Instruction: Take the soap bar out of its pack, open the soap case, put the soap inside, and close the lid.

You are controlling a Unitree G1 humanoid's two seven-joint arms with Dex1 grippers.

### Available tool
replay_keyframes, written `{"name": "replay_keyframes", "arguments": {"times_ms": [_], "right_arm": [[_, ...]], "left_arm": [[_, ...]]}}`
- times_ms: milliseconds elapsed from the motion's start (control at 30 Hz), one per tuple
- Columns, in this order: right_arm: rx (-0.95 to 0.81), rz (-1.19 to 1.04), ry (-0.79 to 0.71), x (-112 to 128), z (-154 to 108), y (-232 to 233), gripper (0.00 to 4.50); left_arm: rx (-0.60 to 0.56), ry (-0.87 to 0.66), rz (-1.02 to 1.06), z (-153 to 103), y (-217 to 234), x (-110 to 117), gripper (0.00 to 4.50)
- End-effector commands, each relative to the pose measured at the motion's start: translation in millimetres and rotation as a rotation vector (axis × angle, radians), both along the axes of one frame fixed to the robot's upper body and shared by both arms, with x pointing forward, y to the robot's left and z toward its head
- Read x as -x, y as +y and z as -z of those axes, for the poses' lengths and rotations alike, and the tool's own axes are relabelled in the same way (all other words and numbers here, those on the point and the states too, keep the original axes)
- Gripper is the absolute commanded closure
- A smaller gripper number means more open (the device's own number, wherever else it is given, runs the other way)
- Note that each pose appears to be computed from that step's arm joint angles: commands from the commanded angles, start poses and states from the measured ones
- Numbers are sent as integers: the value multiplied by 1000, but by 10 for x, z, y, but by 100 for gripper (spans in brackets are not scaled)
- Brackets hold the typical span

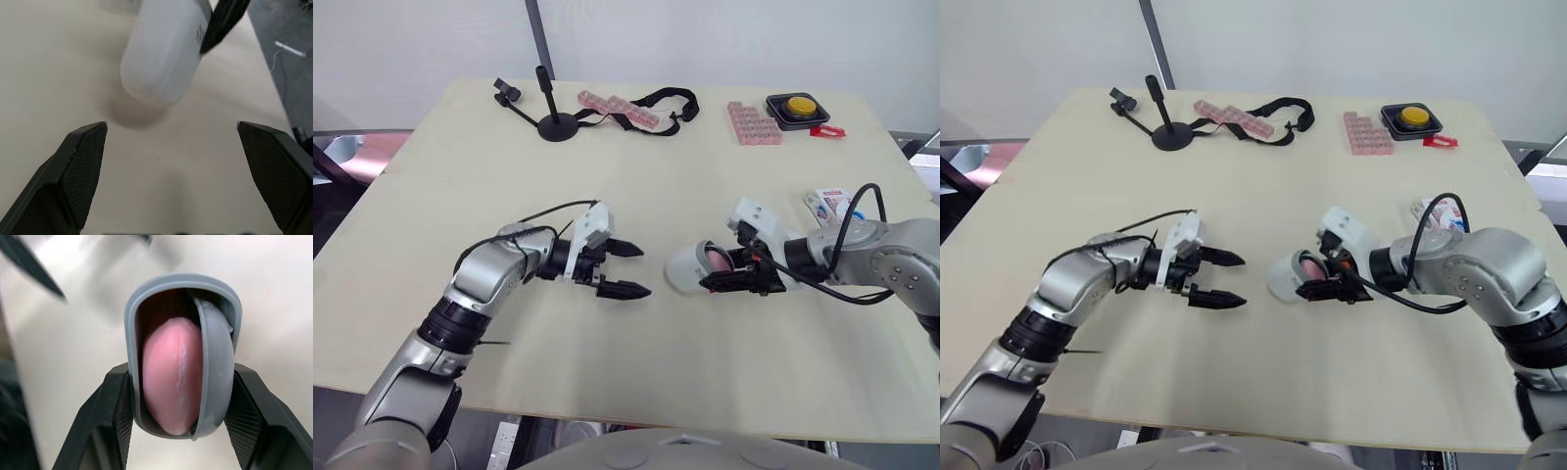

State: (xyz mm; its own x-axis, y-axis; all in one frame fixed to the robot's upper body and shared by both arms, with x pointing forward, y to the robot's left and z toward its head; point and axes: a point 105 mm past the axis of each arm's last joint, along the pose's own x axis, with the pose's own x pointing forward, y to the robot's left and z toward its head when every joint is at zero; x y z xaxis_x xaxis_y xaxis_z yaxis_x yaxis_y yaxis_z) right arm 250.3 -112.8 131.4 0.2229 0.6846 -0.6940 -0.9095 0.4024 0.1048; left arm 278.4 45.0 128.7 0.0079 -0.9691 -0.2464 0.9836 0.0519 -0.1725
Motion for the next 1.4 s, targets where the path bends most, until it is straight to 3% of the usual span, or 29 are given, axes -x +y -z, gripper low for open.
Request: {"name": "replay_keyframes", "arguments": {"times_ms": [33, 333, 600, 1400], "right_arm": [[113, -134, -128, -25, -51, 18, 247], [280, -252, -201, -105, -157, 51, 247], [331, -273, -230, -147, -169, 59, 247], [322, -303, -222, -97, -115, 125, 247]], "left_arm": [[45, -79, 2, -234, -148, -51, 0], [-7, -203, 140, -96, -461, 181, 0], [-2, -336, 61, -47, -571, 12, 0], [7, -347, 136, -2, -741, 17, 0]]}}
